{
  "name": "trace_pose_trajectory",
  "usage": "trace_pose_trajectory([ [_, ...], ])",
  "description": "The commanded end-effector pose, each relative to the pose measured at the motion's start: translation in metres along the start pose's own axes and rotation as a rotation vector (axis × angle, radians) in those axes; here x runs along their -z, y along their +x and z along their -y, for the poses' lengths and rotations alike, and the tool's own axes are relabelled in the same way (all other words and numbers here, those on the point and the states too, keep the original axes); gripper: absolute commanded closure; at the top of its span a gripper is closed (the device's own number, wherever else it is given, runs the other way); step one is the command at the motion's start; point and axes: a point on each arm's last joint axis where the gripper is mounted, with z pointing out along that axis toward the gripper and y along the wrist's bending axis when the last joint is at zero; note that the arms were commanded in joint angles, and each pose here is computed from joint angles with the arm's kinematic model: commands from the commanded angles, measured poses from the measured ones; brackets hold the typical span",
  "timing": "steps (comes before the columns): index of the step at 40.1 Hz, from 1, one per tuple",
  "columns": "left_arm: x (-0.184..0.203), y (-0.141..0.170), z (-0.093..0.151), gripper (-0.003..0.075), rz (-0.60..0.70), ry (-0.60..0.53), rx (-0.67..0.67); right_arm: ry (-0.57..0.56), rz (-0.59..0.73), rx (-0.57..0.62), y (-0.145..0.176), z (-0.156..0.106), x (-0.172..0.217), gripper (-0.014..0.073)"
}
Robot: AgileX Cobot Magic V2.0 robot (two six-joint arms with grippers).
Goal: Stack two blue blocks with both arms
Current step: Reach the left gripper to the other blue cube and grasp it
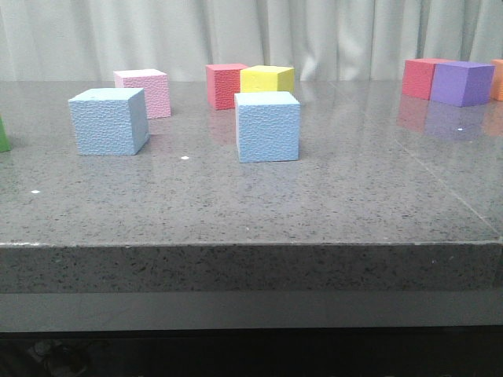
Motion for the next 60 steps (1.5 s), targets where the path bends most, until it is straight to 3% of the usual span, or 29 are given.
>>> trace_pose_trajectory([
  [1, 0.002, -0.014, 0.002, 0.0228, 0.091, 0.019, 0.015, 0.018, 0.113, 0.004, -0.013, 0.001, 0.009, -0.0058],
  [9, 0.003, -0.016, 0.018, 0.0221, 0.112, 0.157, -0.122, 0.016, 0.100, 0.003, -0.012, 0.002, 0.007, -0.0058],
  [19, -0.026, -0.039, 0.050, 0.0069, 0.049, 0.320, -0.228, 0.016, 0.100, 0.003, -0.012, 0.002, 0.007, -0.0058],
  [24, -0.051, -0.059, 0.066, 0.0057, 0.000, 0.340, -0.244, 0.016, 0.100, 0.003, -0.012, 0.002, 0.007, -0.0058],
  [33, -0.120, -0.089, 0.093, 0.0058, -0.200, 0.306, -0.182, 0.016, 0.100, 0.003, -0.012, 0.002, 0.007, -0.0058],
  [40, -0.175, -0.096, 0.099, 0.0057, -0.403, 0.120, -0.134, 0.016, 0.100, 0.003, -0.012, 0.002, 0.007, -0.0058],
  [49, -0.228, -0.101, 0.116, 0.0058, -0.494, 0.090, -0.081, 0.016, 0.100, 0.003, -0.012, 0.002, 0.007, -0.0058],
  [60, -0.268, -0.093, 0.107, 0.0058, -0.583, 0.044, 0.027, 0.016, 0.100, 0.003, -0.012, 0.002, 0.007, -0.0058],
])
